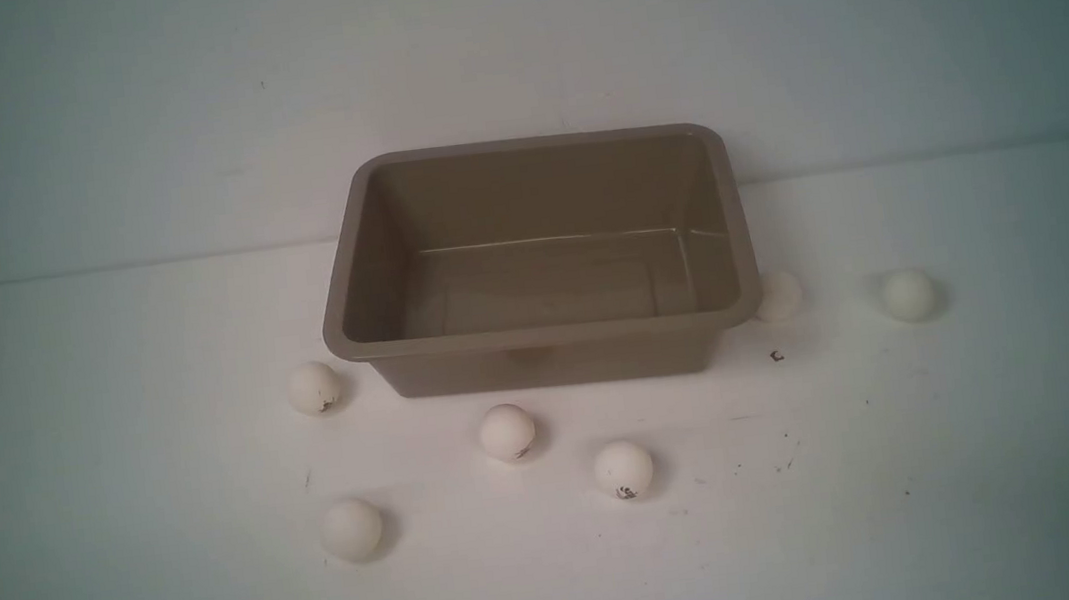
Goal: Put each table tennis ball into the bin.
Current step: Use the left arm to clamp the table tennis ball closest to it
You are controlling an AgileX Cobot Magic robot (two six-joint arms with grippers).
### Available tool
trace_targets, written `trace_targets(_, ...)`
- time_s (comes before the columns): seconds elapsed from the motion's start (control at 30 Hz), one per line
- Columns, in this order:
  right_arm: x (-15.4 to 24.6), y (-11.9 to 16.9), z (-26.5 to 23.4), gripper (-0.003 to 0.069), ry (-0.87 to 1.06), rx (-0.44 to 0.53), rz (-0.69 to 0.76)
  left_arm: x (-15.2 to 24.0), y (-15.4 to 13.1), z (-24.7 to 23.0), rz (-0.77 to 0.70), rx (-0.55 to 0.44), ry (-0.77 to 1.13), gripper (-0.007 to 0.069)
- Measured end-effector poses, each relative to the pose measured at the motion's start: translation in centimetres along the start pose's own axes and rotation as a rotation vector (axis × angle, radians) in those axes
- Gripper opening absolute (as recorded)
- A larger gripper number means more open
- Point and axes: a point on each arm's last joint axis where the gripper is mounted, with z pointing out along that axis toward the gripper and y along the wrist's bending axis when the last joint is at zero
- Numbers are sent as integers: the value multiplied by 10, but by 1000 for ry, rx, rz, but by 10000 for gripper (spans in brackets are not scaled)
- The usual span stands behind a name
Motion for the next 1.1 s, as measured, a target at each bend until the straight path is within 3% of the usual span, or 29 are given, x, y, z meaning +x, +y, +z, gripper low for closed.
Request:
trace_targets(0.17, -4, 5, 1, -10, 3, -28, -7, -5, -23, -3, 328, 67, 7, -4)
trace_targets(0.3, -31, 27, 22, -10, 128, -10, -304, -14, -56, 4, 654, 87, 57, -4)
trace_targets(0.43, -61, 59, 77, -10, 274, -27, -461, -20, -67, 41, 827, -22, 261, -4)
trace_targets(0.57, -45, 81, 132, -10, 508, -5, -555, -26, -68, 93, 1004, -141, 575, -4)
trace_targets(0.7, -3, 96, 160, -10, 756, 35, -729, -29, -53, 143, 1034, -251, 861, -4)
trace_targets(0.83, 24, 108, 172, -10, 864, 43, -820, -30, -29, 193, 989, -343, 1101, -4)
trace_targets(1.1, 46, 117, 181, -10, 923, -11, -876, -22, 8, 255, 859, -395, 1326, -4)
